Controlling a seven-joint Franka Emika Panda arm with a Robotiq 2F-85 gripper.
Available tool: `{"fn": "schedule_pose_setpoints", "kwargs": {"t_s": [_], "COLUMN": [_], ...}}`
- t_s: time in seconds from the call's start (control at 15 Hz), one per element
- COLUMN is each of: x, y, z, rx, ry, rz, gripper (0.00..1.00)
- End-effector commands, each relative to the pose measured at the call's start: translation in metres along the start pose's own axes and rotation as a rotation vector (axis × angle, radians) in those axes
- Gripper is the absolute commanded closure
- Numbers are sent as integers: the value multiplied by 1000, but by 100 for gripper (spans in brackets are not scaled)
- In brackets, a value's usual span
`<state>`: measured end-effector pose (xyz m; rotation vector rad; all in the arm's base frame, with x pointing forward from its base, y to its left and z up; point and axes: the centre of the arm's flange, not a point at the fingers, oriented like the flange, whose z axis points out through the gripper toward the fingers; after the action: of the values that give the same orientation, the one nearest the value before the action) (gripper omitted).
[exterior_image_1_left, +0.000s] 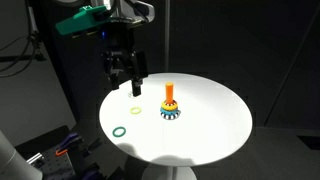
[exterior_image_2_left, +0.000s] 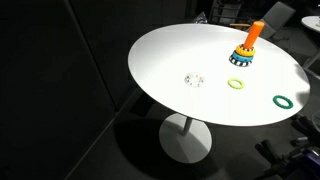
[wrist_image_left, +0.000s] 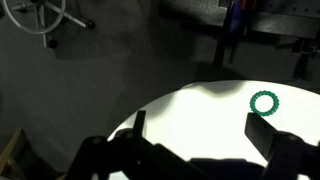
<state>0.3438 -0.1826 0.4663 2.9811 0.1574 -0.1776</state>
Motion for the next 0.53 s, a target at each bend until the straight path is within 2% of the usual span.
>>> {"fn": "schedule_pose_setpoints", "kwargs": {"t_s": [0.0,0.27,0.47], "x": [0,0,24], "y": [0,0,14], "z": [0,0,-1], "rx": [0,0,1], "ry": [0,1,7], "rz": [0,0,3], "gripper": [0,0,0]}}
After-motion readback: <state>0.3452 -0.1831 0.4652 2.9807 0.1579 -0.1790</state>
